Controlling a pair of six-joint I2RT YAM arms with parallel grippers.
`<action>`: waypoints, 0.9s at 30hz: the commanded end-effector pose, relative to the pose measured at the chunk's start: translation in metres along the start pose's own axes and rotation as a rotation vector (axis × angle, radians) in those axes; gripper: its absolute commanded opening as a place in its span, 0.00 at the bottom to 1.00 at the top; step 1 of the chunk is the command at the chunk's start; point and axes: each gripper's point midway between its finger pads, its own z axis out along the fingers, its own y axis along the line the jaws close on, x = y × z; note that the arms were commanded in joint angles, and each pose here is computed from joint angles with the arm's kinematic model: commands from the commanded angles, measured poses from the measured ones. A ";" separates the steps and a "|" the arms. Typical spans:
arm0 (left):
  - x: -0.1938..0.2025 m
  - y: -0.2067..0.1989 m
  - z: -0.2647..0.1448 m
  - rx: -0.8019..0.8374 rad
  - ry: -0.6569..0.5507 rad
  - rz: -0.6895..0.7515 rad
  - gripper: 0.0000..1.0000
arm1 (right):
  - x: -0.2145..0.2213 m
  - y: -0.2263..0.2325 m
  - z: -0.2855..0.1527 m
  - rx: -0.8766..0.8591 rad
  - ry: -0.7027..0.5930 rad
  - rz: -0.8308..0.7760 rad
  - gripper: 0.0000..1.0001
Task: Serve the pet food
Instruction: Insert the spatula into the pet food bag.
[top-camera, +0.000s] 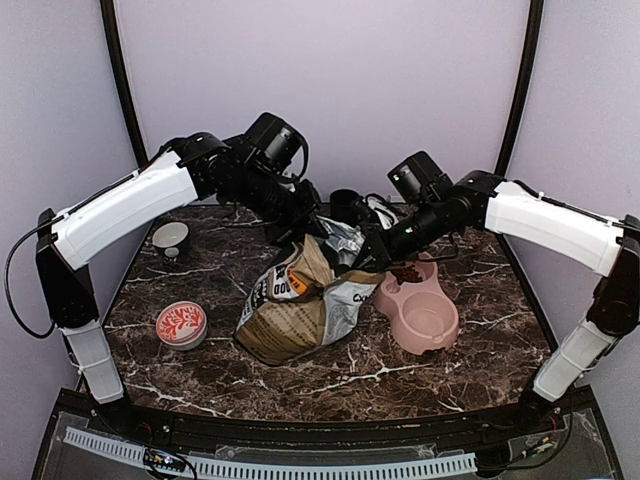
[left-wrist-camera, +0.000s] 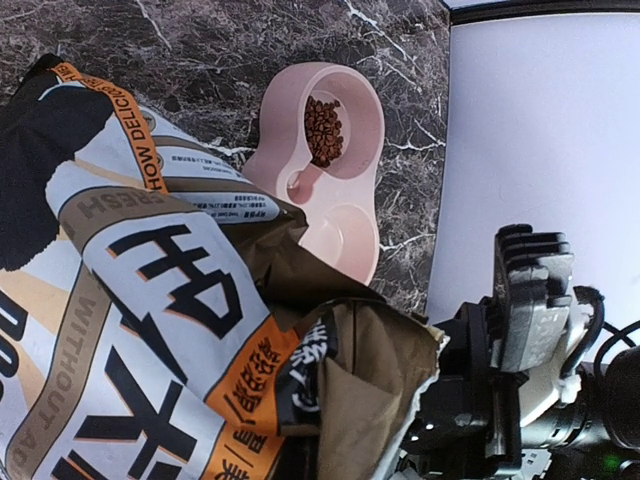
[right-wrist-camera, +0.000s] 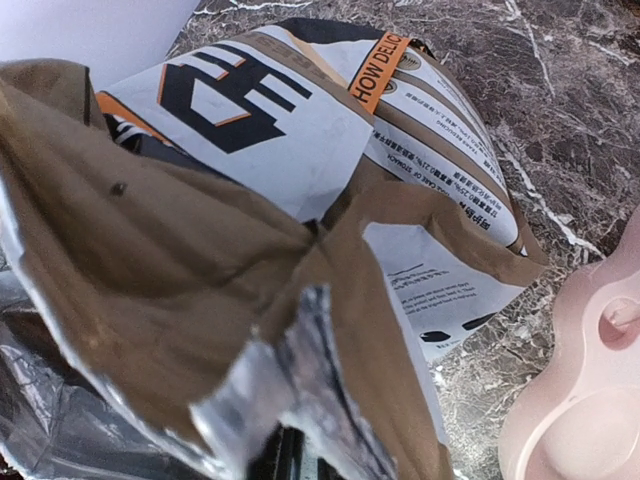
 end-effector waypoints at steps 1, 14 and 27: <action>0.004 -0.033 -0.023 0.183 0.034 -0.065 0.00 | -0.008 -0.044 0.024 0.151 -0.023 0.008 0.00; -0.007 -0.023 -0.027 0.188 -0.009 -0.095 0.00 | -0.024 -0.080 0.027 0.382 -0.053 0.041 0.00; -0.010 -0.021 -0.025 0.200 -0.006 -0.099 0.00 | 0.022 -0.032 0.089 0.123 0.168 -0.067 0.00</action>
